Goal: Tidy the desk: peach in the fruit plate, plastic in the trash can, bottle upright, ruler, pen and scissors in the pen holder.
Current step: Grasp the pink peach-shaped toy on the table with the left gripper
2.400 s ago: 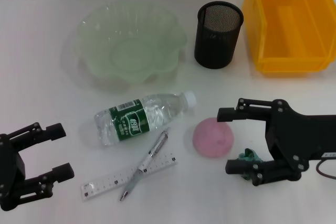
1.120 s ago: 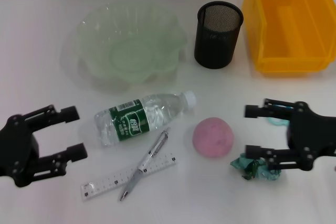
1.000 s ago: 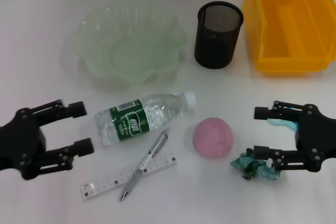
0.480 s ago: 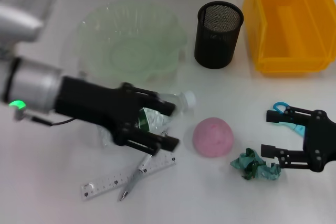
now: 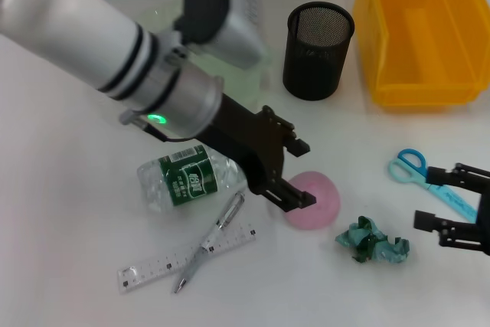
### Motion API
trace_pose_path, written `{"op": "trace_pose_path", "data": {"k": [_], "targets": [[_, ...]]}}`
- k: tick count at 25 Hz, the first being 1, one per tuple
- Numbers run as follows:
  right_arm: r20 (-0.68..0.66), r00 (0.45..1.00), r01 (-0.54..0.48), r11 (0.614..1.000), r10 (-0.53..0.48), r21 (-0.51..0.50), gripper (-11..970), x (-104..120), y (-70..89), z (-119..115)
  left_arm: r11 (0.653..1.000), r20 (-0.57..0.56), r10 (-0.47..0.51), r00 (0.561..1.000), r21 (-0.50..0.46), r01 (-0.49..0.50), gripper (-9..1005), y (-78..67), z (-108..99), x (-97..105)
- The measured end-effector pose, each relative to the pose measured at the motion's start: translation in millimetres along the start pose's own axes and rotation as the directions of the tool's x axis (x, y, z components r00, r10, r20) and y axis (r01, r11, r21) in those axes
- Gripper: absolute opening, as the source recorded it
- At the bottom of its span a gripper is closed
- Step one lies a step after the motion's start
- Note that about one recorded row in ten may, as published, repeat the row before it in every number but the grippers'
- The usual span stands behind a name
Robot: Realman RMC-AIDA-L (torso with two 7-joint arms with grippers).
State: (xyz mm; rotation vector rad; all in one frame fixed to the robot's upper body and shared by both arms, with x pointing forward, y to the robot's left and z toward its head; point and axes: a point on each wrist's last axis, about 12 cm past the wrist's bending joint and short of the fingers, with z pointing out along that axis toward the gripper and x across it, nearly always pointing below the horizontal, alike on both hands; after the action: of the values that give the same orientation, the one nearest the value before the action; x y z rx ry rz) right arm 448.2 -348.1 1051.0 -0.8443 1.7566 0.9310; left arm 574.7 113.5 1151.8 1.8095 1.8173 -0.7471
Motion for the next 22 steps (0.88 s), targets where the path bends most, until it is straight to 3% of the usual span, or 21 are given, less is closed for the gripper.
{"op": "trace_pose_path", "data": {"k": [8,18,22], "targets": [[0.006,1.0,-0.012,1.0,0.012,0.028,767,3,1.2,-7,0.996,-0.096,0.067,0.993,-0.055,-0.072,659,-6.7,36,-5],[0.01,1.0,-0.007,1.0,0.007,0.022,761,1,0.0,-4,0.994,-0.13,0.049,0.99,-0.088,-0.061,641,-7.8,48,1],[0.011,1.0,-0.007,1.0,0.007,0.021,759,1,0.3,-4,0.995,-0.13,0.065,0.989,-0.065,-0.074,600,-15.2,51,3]]}}
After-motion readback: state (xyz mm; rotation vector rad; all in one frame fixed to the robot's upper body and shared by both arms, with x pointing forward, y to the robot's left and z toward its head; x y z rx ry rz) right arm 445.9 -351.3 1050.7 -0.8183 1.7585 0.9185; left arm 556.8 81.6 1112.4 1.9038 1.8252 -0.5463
